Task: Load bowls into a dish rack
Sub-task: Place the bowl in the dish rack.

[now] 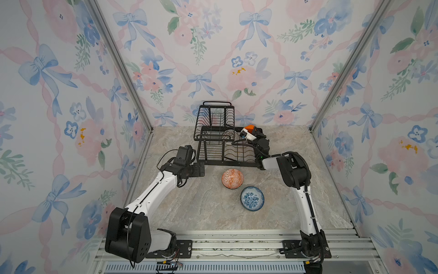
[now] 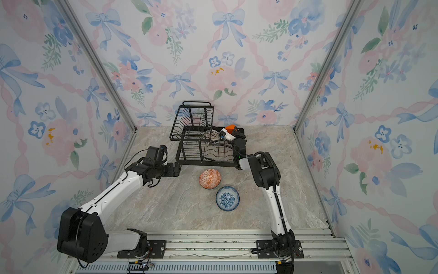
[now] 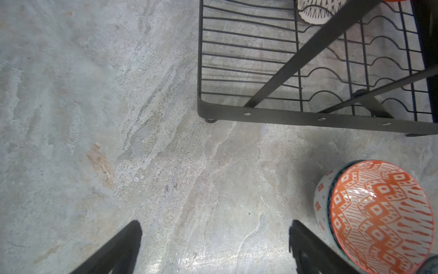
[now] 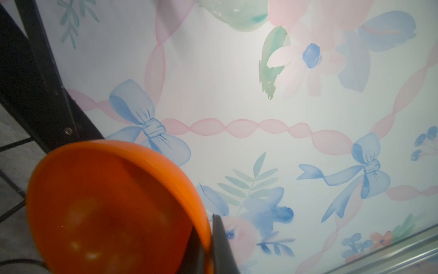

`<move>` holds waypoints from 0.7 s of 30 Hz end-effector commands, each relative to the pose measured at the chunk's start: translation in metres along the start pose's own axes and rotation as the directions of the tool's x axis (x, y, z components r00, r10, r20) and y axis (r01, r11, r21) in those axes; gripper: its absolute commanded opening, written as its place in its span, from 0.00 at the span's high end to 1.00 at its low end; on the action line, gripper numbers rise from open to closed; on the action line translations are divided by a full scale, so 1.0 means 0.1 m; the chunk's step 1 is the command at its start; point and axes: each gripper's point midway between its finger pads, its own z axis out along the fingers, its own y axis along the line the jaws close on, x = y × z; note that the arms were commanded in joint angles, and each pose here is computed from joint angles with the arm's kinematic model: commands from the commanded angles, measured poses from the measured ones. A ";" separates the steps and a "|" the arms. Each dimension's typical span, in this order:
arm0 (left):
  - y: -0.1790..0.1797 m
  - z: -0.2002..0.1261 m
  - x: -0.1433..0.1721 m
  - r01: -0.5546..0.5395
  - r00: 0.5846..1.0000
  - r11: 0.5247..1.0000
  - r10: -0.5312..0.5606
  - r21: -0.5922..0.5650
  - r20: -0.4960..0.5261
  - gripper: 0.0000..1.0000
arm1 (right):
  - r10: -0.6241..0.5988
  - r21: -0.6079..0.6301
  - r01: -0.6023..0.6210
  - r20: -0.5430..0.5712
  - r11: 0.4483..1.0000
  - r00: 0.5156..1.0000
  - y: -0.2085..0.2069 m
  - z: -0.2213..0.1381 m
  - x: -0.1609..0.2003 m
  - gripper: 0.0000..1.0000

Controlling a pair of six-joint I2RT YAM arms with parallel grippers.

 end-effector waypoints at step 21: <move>0.03 -0.01 -0.01 -0.006 1.000 1.000 0.006 -0.004 0.005 0.02 | -0.072 -0.022 0.073 0.010 0.997 0.997 0.27 -0.06 0.17 0.90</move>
